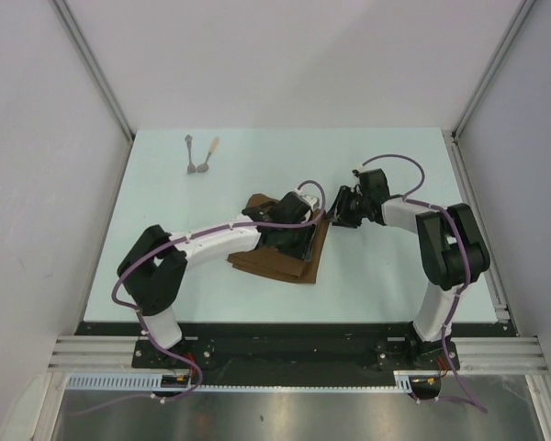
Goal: Fold the napkin into a case and place the utensils inside
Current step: Smooth out the lower triangle-folded napkin at the center of the board.
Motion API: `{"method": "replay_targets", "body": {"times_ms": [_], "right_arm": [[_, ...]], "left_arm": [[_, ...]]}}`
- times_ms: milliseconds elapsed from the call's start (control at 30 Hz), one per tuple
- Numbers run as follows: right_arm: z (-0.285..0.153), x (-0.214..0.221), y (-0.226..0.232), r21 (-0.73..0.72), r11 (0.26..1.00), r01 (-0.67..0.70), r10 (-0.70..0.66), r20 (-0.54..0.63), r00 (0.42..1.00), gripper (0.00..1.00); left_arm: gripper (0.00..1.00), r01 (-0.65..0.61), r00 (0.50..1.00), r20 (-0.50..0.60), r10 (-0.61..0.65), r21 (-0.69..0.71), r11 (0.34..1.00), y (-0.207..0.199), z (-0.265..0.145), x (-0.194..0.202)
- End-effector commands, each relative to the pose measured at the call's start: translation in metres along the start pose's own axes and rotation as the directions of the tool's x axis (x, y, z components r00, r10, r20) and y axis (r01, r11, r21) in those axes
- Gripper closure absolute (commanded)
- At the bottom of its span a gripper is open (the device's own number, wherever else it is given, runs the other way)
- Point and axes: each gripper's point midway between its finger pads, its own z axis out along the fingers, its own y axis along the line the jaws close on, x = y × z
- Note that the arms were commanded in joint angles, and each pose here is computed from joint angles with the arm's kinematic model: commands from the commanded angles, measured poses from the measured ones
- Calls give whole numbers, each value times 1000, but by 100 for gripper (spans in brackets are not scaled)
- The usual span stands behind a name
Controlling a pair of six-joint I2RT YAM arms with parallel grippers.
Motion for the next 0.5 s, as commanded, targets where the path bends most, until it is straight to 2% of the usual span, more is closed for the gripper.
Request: {"method": "replay_targets", "body": {"times_ms": [0, 167, 333, 467], "right_arm": [[12, -6, 5, -44, 999, 18, -19, -9, 1000, 59], [19, -4, -5, -13, 1000, 17, -17, -10, 1000, 61], [27, -9, -11, 6, 999, 31, -31, -3, 1000, 72], [29, -11, -12, 9, 1000, 29, -29, -4, 1000, 83]], "left_arm": [[46, -41, 999, 27, 41, -28, 999, 3, 1, -3], [43, -63, 998, -34, 62, -52, 997, 3, 7, 14], [43, -89, 994, -65, 86, -48, 995, -6, 15, 26], [48, -113, 991, -75, 108, -74, 991, -8, 18, 27]]}}
